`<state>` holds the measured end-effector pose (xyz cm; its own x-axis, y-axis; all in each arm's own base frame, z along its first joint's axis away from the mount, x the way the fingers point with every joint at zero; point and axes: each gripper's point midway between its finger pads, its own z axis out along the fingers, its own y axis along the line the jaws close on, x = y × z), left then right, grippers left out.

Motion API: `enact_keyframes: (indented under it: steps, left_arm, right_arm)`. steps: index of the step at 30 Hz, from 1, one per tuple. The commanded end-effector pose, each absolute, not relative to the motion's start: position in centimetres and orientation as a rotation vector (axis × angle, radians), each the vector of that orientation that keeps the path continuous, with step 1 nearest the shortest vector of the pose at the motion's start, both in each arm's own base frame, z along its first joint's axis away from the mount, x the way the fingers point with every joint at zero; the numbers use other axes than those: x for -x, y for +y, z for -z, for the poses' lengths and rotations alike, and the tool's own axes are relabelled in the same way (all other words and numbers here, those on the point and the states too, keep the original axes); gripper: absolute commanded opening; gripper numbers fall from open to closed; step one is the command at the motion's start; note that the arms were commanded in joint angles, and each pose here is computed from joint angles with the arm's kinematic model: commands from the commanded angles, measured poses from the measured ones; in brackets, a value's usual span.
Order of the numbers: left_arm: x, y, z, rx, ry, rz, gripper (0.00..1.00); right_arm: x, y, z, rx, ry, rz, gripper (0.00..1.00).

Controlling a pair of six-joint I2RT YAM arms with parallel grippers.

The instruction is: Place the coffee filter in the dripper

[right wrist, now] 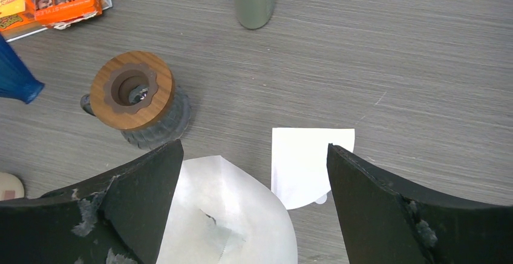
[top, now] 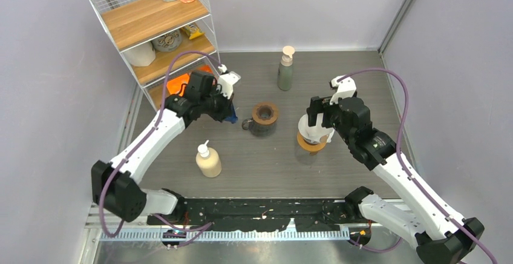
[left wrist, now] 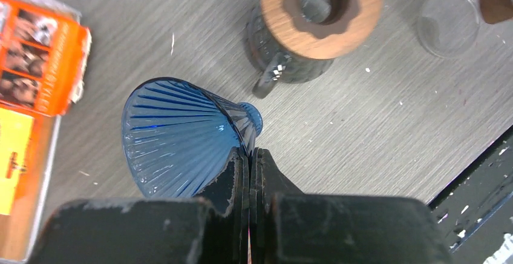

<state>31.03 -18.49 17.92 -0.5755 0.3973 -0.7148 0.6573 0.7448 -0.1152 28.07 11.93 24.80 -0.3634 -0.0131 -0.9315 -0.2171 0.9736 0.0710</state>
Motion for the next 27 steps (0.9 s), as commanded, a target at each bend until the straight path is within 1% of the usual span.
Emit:
enact_keyframes:
  steps: [1,5,9,12,21,27]
  left_arm:
    - [-30.6,-19.4,-23.8,-0.910,2.037,0.301,0.00]
    - [-30.4,-21.7,-26.4,-1.035,1.883,0.248,0.00]
    - [-30.4,-24.7,-28.3,-1.138,1.794,0.279,0.00]
    - [-30.6,-26.7,-28.7,-1.211,1.764,0.290,0.00]
    - [-32.2,-30.7,-25.3,-1.377,1.814,0.268,0.00]
    - [-32.7,-31.4,-23.0,-1.447,1.885,0.248,0.00]
  right_arm:
    - [-28.3,10.6,-26.1,0.113,1.877,-0.161,0.96]
    - [-28.2,10.1,-26.5,0.088,1.861,-0.150,0.96]
    - [-28.1,10.1,-26.6,0.090,1.855,-0.160,0.95]
    - [-28.1,10.2,-26.5,0.089,1.857,-0.160,0.96]
    - [-28.3,9.7,-26.2,0.072,1.867,-0.131,0.95]
    - [-28.4,9.7,-25.9,0.070,1.876,-0.119,0.96]
